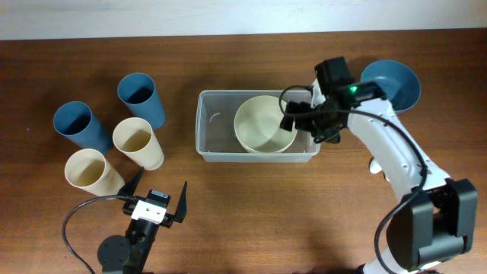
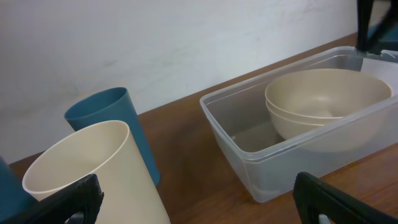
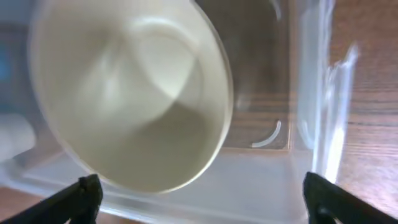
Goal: Pack container
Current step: 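Move the right gripper to the blue bowl and grasp its rim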
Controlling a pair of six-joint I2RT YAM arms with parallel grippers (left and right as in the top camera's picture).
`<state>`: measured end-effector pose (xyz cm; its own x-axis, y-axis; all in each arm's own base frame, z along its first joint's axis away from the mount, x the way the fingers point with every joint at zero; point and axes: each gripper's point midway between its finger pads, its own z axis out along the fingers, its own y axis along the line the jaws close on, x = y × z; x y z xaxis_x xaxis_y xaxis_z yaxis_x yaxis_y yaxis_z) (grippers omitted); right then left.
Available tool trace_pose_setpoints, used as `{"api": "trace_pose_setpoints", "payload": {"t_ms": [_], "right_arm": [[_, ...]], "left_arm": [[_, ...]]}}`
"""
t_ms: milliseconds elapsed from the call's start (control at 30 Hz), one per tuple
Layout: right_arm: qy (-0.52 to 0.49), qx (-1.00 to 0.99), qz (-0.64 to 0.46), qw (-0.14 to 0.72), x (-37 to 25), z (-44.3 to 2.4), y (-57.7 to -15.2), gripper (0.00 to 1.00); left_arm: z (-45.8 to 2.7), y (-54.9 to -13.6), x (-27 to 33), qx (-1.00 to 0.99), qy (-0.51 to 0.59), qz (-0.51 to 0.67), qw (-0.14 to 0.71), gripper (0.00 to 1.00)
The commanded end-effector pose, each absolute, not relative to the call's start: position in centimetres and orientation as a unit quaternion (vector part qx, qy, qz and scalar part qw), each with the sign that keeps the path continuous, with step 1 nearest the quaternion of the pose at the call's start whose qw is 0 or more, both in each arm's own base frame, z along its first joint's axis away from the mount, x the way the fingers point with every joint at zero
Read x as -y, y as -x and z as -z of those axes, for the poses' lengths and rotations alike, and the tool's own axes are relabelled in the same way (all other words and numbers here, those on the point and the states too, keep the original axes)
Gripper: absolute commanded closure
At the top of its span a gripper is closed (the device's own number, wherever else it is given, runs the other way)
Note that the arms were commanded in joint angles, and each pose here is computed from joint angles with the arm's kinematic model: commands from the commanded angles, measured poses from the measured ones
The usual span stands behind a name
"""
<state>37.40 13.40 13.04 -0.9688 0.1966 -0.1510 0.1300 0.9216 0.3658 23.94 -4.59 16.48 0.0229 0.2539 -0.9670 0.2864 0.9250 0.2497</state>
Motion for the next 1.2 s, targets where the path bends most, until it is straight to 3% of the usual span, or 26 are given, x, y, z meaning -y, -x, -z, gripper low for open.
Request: {"api": "trace_pose_setpoints", "payload": {"t_ms": [0,200,500,800,1167], "right_arm": [[-0.069,-0.97,-0.181,0.147,-13.5,-17.2,-39.0,0.02],[-0.088,-0.956,-0.159,0.233,-11.7,-22.8,-40.4,0.04],[-0.28,-0.913,-0.069,0.29,2.9,-24.1,-42.2,0.01],[-0.388,-0.88,-0.052,0.269,12.1,-18.0,-45.4,0.04],[-0.472,-0.855,-0.036,0.212,17.7,-8.4,-46.6,0.05]], "left_arm": [[-16.3,-24.0,4.4,-0.699,-0.192,0.004,0.689,0.0],[-16.3,-24.0,4.4,-0.699,-0.192,0.004,0.689,0.0],[-16.3,-24.0,4.4,-0.699,-0.192,0.005,0.689,0.0],[-16.3,-24.0,4.4,-0.699,-0.192,0.004,0.689,0.0],[-16.3,-24.0,4.4,-0.699,-0.192,0.004,0.689,0.0]]}}
